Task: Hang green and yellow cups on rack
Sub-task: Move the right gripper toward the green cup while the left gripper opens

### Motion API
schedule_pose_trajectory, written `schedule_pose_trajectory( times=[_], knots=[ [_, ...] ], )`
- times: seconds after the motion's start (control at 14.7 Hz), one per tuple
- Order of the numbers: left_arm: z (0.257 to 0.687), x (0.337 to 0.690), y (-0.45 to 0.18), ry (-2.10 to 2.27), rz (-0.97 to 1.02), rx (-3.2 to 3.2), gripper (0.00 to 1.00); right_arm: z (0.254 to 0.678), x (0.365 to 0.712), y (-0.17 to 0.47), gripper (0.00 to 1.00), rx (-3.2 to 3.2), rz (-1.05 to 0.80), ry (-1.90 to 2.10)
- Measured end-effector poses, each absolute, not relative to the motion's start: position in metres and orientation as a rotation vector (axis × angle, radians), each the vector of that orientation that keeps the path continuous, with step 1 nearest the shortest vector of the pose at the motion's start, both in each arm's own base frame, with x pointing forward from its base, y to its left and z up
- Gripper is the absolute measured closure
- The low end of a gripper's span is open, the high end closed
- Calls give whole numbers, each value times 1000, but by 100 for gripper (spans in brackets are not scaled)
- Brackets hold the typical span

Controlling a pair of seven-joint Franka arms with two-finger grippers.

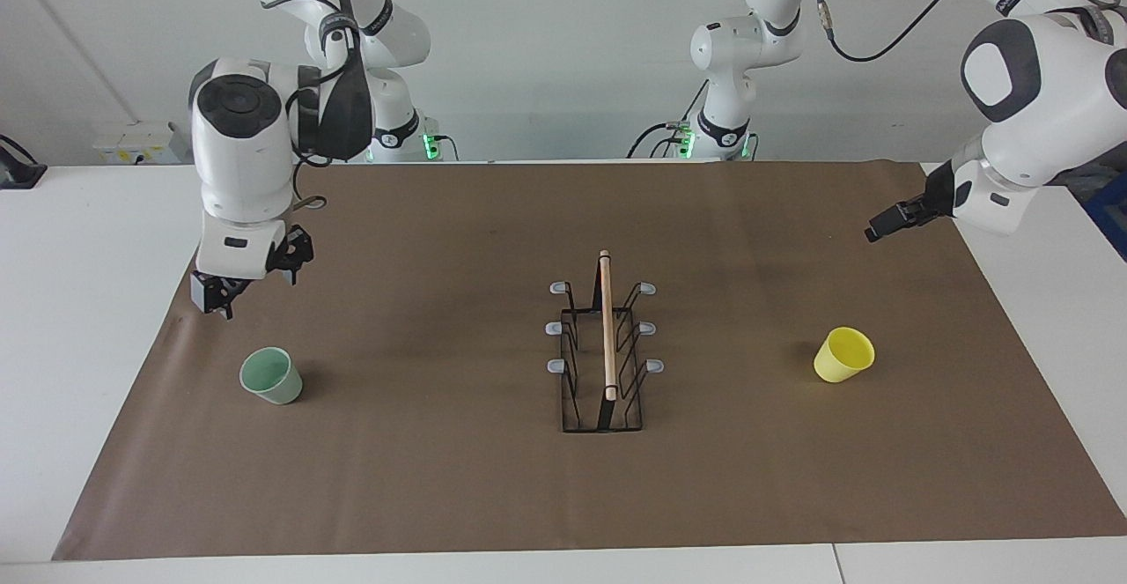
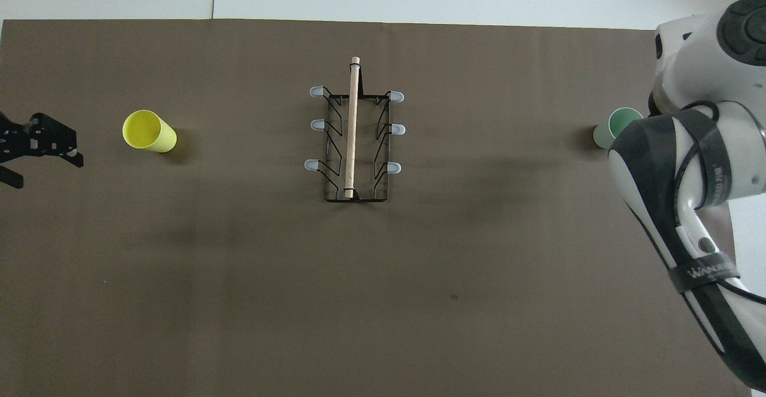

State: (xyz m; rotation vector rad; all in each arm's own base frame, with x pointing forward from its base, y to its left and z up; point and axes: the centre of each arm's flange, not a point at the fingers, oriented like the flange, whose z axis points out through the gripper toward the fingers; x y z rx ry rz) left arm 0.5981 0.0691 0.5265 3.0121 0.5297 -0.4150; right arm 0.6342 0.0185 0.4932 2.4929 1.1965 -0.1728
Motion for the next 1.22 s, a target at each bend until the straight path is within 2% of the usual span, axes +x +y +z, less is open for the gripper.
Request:
schedule_pose_trajectory(
  times=[0.48,0.82,1.22],
  knots=[
    [477,604,149,1188,-473,2657,0,471,636,29,0,2003,-316,1632],
    [394,577,209,1511,-558,2199,0,399,621,77,0,1626,-409,1818],
    [325,541,242,1769,-589,1561,0,304,610,98,0,1324,-540,1891]
  ],
)
